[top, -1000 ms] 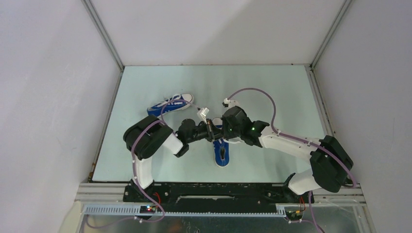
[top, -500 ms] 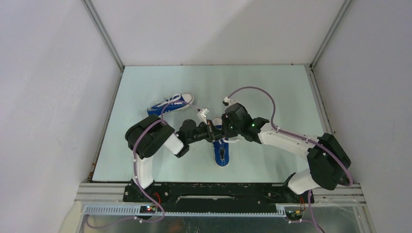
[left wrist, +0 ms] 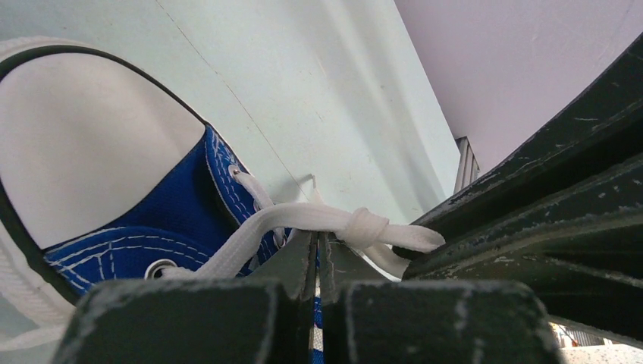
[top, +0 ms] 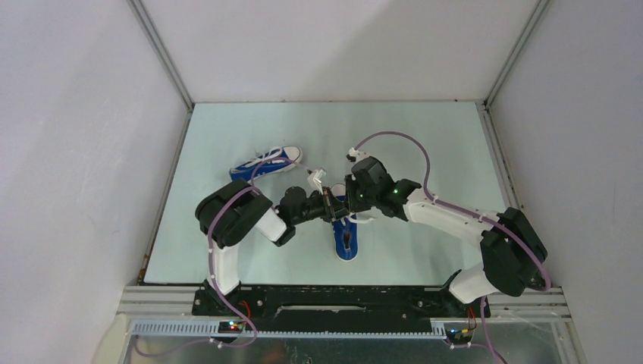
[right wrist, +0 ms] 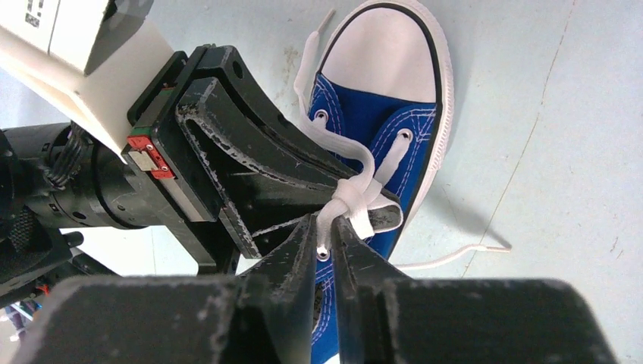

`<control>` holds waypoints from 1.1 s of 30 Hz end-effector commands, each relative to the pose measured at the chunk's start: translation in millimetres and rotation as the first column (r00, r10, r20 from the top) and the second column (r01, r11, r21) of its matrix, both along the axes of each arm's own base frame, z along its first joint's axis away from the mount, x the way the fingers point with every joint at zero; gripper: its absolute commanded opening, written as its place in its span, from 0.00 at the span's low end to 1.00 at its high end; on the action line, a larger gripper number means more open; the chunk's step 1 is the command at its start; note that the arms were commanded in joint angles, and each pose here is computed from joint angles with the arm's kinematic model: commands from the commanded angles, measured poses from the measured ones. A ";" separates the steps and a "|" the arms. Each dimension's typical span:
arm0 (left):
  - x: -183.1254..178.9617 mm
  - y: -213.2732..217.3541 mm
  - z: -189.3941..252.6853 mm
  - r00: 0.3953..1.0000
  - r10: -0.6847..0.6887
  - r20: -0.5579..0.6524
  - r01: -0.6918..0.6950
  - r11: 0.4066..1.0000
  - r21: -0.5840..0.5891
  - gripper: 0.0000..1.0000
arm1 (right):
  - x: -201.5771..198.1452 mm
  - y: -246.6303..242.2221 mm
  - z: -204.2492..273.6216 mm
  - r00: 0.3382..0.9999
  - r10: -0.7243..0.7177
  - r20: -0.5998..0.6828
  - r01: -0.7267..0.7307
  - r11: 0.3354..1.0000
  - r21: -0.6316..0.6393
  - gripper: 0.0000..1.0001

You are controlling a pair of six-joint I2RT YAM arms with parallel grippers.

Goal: Tie the shoes

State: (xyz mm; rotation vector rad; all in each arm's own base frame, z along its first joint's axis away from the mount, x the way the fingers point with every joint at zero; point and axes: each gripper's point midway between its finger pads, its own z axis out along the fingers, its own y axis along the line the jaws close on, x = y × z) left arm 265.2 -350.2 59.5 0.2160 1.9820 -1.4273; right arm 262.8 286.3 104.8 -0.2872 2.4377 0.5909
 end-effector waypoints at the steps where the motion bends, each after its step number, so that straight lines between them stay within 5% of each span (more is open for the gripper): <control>1: 5.3 1.8 -2.6 1.000 0.019 0.019 -0.019 1.000 0.022 0.00 | 9.4 3.2 17.9 0.999 -0.003 0.038 0.002 1.000 0.018 0.12; 10: 5.3 0.3 -3.9 1.000 0.012 0.017 -0.012 1.000 0.025 0.00 | -1.8 15.0 33.2 0.999 0.039 0.023 -0.041 0.997 0.069 0.00; 33: 2.3 -2.2 -4.6 1.000 -0.011 0.004 0.011 1.000 0.021 0.00 | -14.9 53.3 53.1 0.989 0.143 0.024 -0.145 0.979 0.143 0.00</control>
